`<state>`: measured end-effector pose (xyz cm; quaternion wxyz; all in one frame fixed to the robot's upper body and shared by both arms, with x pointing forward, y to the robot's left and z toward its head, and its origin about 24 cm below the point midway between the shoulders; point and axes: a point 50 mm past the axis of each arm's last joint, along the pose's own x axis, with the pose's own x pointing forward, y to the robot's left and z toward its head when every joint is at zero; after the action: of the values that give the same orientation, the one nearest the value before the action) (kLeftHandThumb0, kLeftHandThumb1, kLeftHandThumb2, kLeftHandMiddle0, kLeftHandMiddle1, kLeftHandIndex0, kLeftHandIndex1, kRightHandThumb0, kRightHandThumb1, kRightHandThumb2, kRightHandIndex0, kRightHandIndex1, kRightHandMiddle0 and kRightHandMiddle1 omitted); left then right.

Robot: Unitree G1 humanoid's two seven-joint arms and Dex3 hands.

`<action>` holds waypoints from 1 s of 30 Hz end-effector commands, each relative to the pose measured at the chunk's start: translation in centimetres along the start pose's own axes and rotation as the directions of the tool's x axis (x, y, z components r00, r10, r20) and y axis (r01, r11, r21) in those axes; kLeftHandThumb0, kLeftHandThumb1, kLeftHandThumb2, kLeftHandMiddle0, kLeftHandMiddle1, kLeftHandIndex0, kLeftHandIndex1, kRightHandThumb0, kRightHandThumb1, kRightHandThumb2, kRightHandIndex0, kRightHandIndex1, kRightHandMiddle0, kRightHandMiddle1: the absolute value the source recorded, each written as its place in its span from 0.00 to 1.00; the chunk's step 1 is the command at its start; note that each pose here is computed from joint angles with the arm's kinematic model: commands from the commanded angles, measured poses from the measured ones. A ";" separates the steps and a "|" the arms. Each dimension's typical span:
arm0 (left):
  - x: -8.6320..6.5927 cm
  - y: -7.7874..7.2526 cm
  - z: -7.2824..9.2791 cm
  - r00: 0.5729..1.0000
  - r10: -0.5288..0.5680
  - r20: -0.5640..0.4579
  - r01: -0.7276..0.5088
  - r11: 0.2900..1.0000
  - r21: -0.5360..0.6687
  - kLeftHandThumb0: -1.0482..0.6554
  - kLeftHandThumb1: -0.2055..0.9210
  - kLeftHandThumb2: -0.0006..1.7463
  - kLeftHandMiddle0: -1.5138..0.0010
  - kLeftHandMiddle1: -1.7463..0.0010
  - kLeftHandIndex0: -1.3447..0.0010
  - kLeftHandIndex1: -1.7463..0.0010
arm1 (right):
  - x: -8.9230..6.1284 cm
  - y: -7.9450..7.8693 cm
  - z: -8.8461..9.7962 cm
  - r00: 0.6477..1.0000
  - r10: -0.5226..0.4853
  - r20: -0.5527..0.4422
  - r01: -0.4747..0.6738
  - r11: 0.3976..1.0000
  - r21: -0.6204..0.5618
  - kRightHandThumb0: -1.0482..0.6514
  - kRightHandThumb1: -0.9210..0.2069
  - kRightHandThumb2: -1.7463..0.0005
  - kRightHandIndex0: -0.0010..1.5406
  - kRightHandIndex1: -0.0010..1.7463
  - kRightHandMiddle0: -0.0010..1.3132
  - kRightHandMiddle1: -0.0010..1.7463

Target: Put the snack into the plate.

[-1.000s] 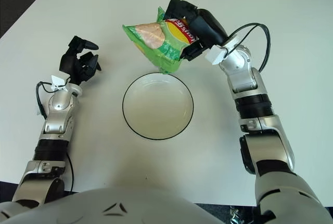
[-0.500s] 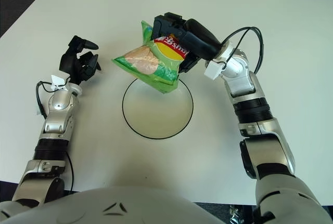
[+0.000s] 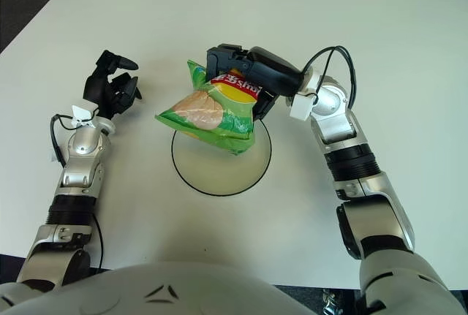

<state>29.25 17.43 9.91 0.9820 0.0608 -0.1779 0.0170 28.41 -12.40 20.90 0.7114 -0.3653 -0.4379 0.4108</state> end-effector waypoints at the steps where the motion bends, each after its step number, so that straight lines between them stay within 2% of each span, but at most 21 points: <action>1: -3.0 -0.4 -3.6 0.986 0.011 -0.165 -0.015 1.000 -0.023 0.41 1.00 0.22 0.41 0.00 0.74 0.08 | -0.1 0.3 0.6 0.999 0.043 0.029 -0.043 0.999 0.022 0.62 0.52 0.26 0.37 0.97 0.33 1.00; 4: -3.0 -0.4 -3.6 0.986 0.011 -0.165 -0.015 1.000 -0.024 0.41 1.00 0.22 0.41 0.00 0.74 0.08 | 0.0 0.6 0.7 0.991 0.132 0.034 -0.134 0.989 0.069 0.62 0.50 0.29 0.34 0.95 0.35 1.00; 7: -3.0 -0.4 -3.6 0.986 0.011 -0.166 -0.015 1.000 -0.024 0.41 1.00 0.22 0.41 0.00 0.74 0.08 | -0.1 0.6 0.7 0.982 0.187 0.036 -0.190 0.978 0.088 0.62 0.42 0.38 0.33 0.88 0.35 0.99; 8: -3.0 -0.4 -3.6 0.986 0.011 -0.166 -0.015 1.000 -0.025 0.41 1.00 0.22 0.41 0.00 0.74 0.08 | -0.1 0.5 0.7 0.979 0.201 0.036 -0.203 0.975 0.091 0.62 0.35 0.46 0.33 0.84 0.35 0.96; 9: -3.0 -0.4 -3.6 0.986 0.011 -0.167 -0.015 1.000 -0.025 0.41 1.00 0.22 0.41 0.00 0.74 0.08 | -0.1 0.5 0.7 0.975 0.219 0.037 -0.221 0.971 0.090 0.61 0.32 0.49 0.33 0.82 0.35 0.96; 11: -3.0 -0.4 -3.6 0.986 0.011 -0.167 -0.016 1.000 -0.025 0.41 1.00 0.21 0.41 0.00 0.74 0.08 | -0.1 0.4 0.8 0.968 0.250 0.035 -0.252 0.964 0.089 0.61 0.15 0.69 0.32 0.75 0.35 0.90; 13: -3.0 -0.4 -3.6 0.986 0.012 -0.168 -0.016 1.000 -0.025 0.41 1.00 0.21 0.41 0.00 0.74 0.08 | -0.1 0.3 0.8 0.958 0.284 0.033 -0.286 0.954 0.086 0.61 0.08 0.76 0.28 0.76 0.34 0.89; 14: -3.0 -0.4 -3.6 0.986 0.012 -0.168 -0.016 1.000 -0.025 0.41 1.00 0.21 0.41 0.00 0.74 0.08 | -0.2 0.3 0.8 0.950 0.309 0.037 -0.311 0.947 0.082 0.54 0.05 0.77 0.27 0.61 0.31 0.89; 15: -3.0 -0.4 -3.6 0.986 0.012 -0.168 -0.016 1.000 -0.025 0.41 1.00 0.21 0.41 0.00 0.74 0.08 | -0.2 0.3 0.8 0.945 0.325 0.040 -0.327 0.942 0.078 0.51 0.03 0.81 0.28 0.44 0.26 0.69; 16: -3.0 -0.4 -3.6 0.986 0.012 -0.168 -0.017 1.000 -0.025 0.41 1.00 0.21 0.41 0.00 0.74 0.09 | -0.2 0.3 0.8 0.941 0.334 0.042 -0.337 0.938 0.077 0.50 0.03 0.83 0.29 0.36 0.26 0.59; 18: -3.0 -0.4 -3.5 0.986 0.012 -0.168 -0.017 1.000 -0.026 0.41 1.00 0.21 0.41 0.00 0.74 0.09 | -0.1 0.3 0.8 0.934 0.354 0.053 -0.357 0.931 0.076 0.47 0.01 0.87 0.31 0.15 0.28 0.30; 20: -3.0 -0.4 -3.5 0.986 0.012 -0.169 -0.017 1.000 -0.026 0.41 1.00 0.21 0.41 0.00 0.74 0.09 | -0.1 0.4 0.8 0.929 0.366 0.060 -0.369 0.926 0.076 0.45 0.01 0.88 0.29 0.08 0.26 0.18; 22: -3.0 -0.4 -3.5 0.986 0.012 -0.169 -0.017 0.999 -0.027 0.41 1.00 0.21 0.41 0.00 0.74 0.09 | -0.2 0.3 0.8 0.930 0.362 0.068 -0.367 0.927 0.079 0.45 0.00 0.89 0.28 0.03 0.26 0.10; 30: -3.0 -0.4 -3.4 0.985 0.011 -0.170 -0.016 0.999 -0.028 0.41 1.00 0.22 0.41 0.00 0.74 0.08 | -0.3 -0.7 0.5 0.935 0.334 0.117 -0.348 0.928 0.132 0.49 0.00 0.91 0.23 0.00 0.26 0.05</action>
<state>29.25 17.42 9.95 0.9822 0.0607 -0.1772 0.0169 27.84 -12.81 20.49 0.6364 -0.3745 -0.3544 0.5737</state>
